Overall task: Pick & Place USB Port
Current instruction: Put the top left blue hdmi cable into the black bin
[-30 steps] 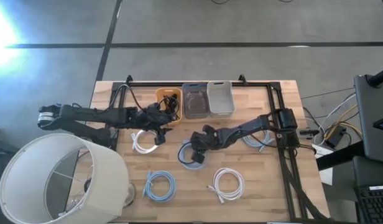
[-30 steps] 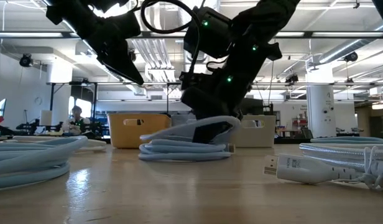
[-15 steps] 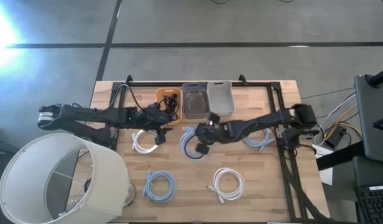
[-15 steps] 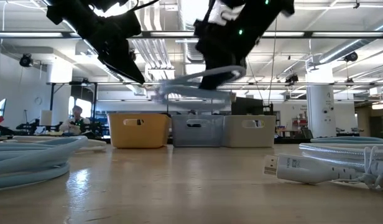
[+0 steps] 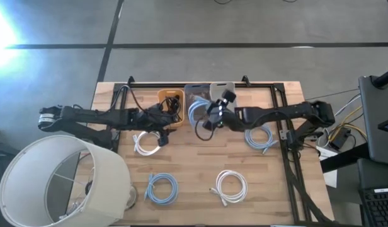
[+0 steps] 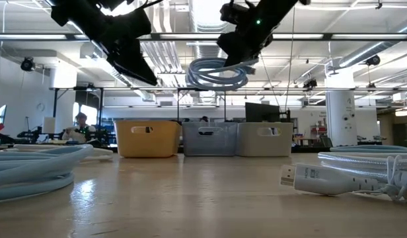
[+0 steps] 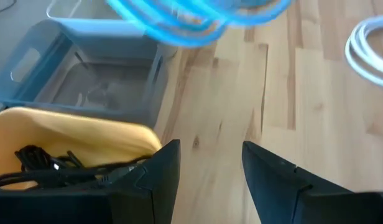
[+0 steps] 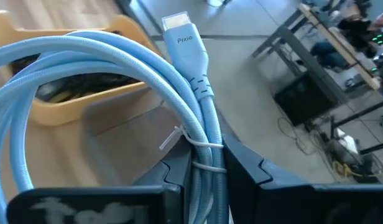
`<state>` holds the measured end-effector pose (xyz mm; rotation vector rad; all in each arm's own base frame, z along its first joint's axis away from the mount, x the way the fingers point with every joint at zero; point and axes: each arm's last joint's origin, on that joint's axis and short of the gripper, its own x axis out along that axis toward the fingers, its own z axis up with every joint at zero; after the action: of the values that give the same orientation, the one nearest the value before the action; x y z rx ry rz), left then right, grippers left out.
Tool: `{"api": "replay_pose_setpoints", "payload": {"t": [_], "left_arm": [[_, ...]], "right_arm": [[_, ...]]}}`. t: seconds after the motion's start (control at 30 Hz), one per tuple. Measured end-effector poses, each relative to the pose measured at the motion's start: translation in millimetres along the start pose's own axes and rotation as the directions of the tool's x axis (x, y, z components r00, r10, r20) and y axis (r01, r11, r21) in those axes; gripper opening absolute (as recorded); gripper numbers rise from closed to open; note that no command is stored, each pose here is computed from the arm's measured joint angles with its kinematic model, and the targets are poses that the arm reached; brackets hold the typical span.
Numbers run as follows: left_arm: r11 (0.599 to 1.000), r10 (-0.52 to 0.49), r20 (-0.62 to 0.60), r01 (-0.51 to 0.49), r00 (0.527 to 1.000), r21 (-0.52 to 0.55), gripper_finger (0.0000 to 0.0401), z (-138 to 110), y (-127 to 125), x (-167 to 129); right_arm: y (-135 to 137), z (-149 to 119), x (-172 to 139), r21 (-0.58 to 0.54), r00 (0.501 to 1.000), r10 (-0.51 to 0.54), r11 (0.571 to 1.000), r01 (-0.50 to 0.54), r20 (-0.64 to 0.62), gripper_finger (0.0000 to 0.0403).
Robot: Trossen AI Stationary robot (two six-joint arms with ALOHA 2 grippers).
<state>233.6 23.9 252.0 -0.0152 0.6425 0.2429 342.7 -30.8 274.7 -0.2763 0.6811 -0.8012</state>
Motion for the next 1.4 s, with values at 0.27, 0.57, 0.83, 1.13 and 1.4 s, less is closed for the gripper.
{"api": "replay_pose_setpoints", "payload": {"t": [0.27, 0.57, 0.83, 1.13, 1.4], "left_arm": [[0.999, -0.002, 0.063, 0.004, 0.998, -0.036, 0.0177, 6.2, -0.2, -0.2], [0.999, -0.003, 0.057, 0.005, 0.998, -0.042, 0.0177, 5.5, -0.4, -0.2], [0.999, -0.001, 0.025, 0.002, 1.000, -0.040, 0.0177, -6.3, -0.5, 4.7], [0.999, -0.001, 0.022, 0.002, 1.000, -0.051, 0.0177, -11.0, -0.6, 6.8], [0.999, -0.002, 0.034, 0.003, 0.999, -0.052, 0.0177, -9.6, -0.6, 6.7]], "right_arm": [[-11.5, -2.4, 52.8, 0.051, 0.999, 0.053, 0.997, -0.054, 0.012, 0.0061], [-29.3, -16.8, 110.2, 0.173, 0.997, 0.082, 0.981, -0.082, 0.007, 0.0061], [-43.2, -27.9, 131.3, 0.212, 0.982, 0.188, 0.960, -0.182, -0.010, 0.0061], [-43.8, -44.6, 155.6, 0.228, 0.969, 0.242, 0.947, -0.226, -0.046, 0.0072], [-35.9, -46.4, 166.9, 0.195, 0.965, 0.258, 0.950, -0.245, -0.043, 0.0114]]}}
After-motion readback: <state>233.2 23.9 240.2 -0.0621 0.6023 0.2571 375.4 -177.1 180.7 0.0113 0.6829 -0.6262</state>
